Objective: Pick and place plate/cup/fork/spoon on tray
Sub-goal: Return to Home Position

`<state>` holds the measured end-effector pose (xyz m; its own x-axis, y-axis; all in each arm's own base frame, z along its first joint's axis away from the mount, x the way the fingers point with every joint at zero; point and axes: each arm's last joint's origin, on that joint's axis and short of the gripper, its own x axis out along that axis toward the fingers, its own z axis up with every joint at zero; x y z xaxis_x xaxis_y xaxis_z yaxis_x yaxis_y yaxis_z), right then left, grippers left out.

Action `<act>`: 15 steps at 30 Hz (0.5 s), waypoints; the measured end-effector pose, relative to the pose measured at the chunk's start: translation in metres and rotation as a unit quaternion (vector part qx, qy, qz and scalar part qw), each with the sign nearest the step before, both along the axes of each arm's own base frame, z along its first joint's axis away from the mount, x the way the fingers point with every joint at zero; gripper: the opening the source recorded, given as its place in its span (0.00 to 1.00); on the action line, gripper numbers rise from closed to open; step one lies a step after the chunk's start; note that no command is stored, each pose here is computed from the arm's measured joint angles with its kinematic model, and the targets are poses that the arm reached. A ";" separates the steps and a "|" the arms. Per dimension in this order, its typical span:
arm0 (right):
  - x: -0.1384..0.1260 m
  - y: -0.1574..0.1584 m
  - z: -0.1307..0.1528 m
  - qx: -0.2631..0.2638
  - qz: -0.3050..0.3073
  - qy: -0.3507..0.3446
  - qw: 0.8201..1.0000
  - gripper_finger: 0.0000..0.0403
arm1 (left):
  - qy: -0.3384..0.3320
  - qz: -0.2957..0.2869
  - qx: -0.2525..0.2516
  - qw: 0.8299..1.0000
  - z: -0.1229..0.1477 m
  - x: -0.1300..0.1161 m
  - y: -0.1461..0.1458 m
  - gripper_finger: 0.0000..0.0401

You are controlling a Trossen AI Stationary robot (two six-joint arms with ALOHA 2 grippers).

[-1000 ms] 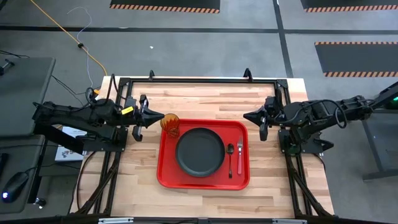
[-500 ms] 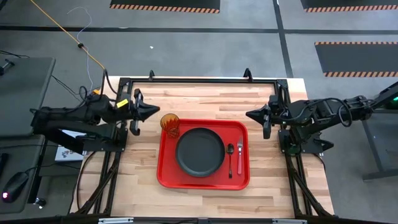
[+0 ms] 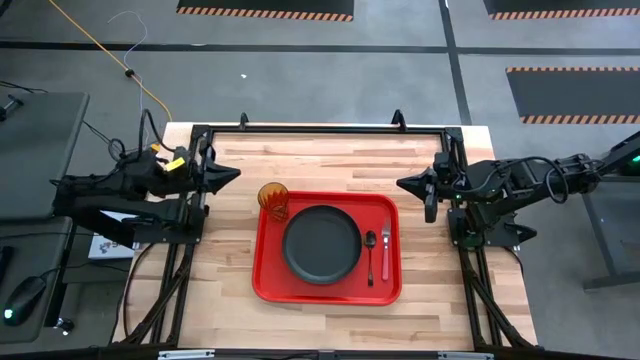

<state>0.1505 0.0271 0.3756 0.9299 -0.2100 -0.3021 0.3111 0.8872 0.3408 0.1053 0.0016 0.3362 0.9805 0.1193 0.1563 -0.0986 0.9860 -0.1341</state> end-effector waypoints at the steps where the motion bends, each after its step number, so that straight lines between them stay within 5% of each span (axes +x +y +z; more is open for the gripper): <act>1: 0.000 0.000 0.000 0.000 0.000 0.000 1.000 0.00 | 0.002 0.001 0.001 1.000 0.000 -0.002 0.000 0.00; 15: 0.000 0.000 0.000 0.009 -0.003 -0.002 1.000 0.00 | -0.063 -0.006 -0.035 0.997 -0.057 -0.024 0.001 0.00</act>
<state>0.1506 0.0271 0.3756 0.9298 -0.2110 -0.3016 0.3155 0.8790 0.3576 0.0812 0.0024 0.2788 0.9552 0.1229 0.2694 -0.0654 0.9749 -0.2129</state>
